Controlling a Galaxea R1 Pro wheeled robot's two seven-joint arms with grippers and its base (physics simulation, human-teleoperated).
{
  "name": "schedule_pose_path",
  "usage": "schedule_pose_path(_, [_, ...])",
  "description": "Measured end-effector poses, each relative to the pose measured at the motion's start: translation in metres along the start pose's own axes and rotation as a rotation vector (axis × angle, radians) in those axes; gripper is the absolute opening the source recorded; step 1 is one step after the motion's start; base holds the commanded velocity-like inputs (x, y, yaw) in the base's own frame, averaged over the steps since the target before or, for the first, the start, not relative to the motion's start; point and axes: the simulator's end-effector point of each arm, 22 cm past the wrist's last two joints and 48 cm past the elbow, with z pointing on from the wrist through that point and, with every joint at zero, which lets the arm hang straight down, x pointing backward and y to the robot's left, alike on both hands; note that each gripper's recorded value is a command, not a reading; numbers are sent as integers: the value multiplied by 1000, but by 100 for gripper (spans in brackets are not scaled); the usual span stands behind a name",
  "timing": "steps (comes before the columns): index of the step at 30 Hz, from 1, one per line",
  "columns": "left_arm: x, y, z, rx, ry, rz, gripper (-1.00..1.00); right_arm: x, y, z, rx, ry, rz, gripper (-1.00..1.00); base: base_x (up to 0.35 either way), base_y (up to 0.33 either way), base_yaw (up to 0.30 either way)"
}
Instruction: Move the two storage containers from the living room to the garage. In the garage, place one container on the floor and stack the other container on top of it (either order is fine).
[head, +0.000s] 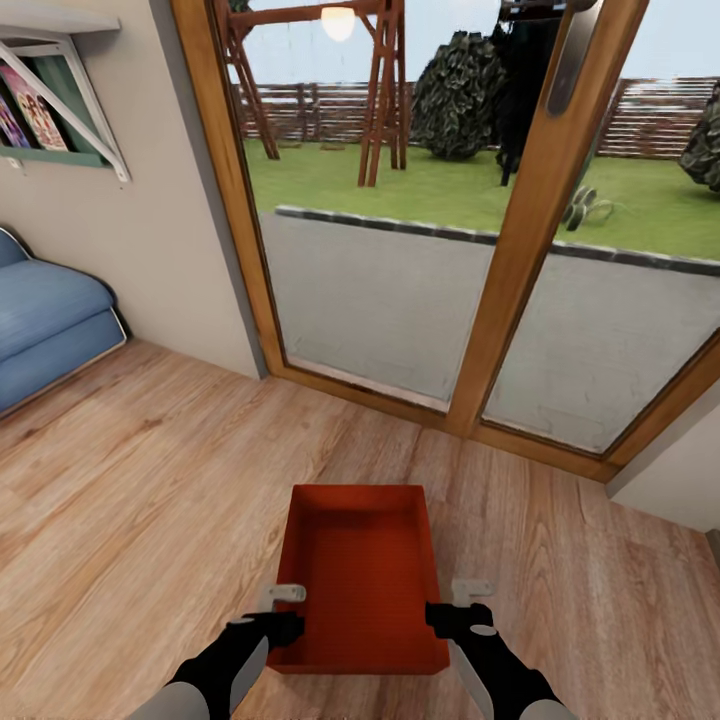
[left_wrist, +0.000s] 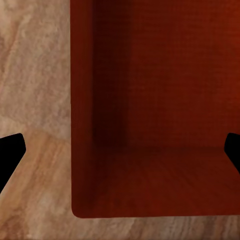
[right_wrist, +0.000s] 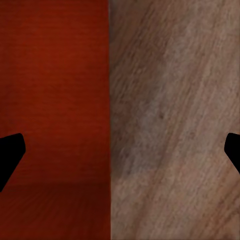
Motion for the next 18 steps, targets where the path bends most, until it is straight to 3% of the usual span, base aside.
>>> schedule_pose_path(18, [1, 0, 3, 0, -4, -1, 100, 1, -2, 3, 0, -1, -1, 100, 0, 0, 0])
